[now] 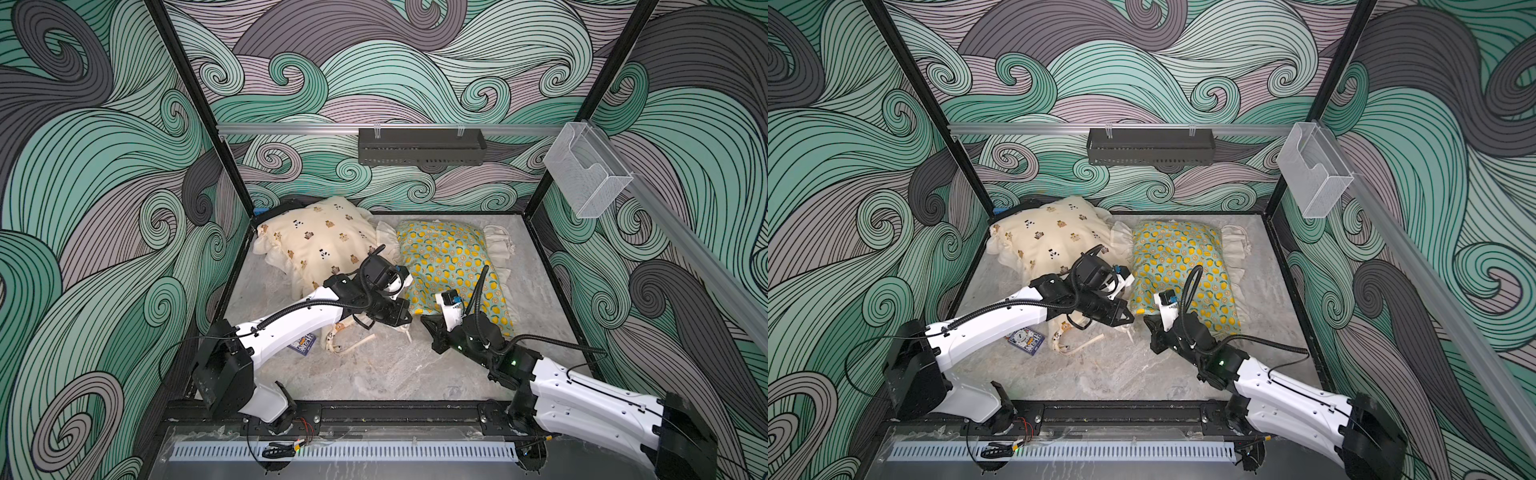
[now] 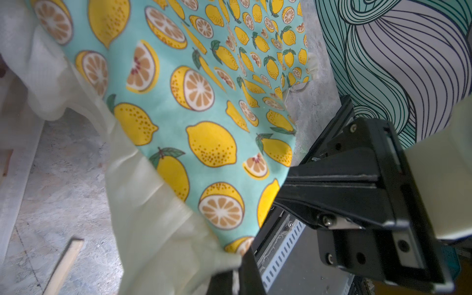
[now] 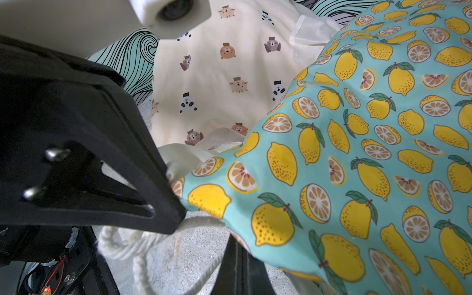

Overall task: Zip up pillowcases
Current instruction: Zip the zipper on the pillowcase.

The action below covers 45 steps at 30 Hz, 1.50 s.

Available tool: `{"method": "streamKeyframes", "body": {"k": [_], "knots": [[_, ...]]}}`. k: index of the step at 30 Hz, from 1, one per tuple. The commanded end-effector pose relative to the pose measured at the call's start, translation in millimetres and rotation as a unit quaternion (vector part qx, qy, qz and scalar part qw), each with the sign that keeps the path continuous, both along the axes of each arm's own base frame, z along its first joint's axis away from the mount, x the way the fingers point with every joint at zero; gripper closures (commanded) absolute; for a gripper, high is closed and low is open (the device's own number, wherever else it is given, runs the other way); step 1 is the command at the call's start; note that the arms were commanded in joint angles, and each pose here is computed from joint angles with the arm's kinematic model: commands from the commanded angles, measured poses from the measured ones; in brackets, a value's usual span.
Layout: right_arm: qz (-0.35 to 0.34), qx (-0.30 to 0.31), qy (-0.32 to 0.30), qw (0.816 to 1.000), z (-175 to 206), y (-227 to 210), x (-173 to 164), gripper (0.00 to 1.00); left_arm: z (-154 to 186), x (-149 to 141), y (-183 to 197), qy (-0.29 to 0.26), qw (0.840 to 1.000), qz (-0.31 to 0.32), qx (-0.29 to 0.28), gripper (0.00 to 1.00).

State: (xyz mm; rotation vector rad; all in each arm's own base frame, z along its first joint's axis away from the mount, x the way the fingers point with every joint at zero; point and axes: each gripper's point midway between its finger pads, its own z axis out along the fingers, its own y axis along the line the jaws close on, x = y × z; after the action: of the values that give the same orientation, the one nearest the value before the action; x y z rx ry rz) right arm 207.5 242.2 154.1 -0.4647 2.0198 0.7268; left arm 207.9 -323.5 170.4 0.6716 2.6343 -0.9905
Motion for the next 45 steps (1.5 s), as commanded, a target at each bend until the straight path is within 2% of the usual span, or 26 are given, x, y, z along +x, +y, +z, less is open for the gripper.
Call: {"method": "streamKeyframes", "body": {"k": [1, 21, 45], "knots": [[-0.014, -0.006, 0.018, 1.000, 5, -5, 0, 1.00, 20, 9, 2, -0.033, 0.999, 0.013, -0.008, 1.00], [-0.042, -0.015, 0.123, 0.991, -8, -21, -7, 1.00, 28, 32, 24, -0.081, 0.992, 0.092, 0.014, 1.00], [-0.104, -0.064, 0.249, 0.961, -40, -64, -24, 1.00, 13, 58, 62, -0.098, 0.978, 0.180, 0.045, 1.00]]}}
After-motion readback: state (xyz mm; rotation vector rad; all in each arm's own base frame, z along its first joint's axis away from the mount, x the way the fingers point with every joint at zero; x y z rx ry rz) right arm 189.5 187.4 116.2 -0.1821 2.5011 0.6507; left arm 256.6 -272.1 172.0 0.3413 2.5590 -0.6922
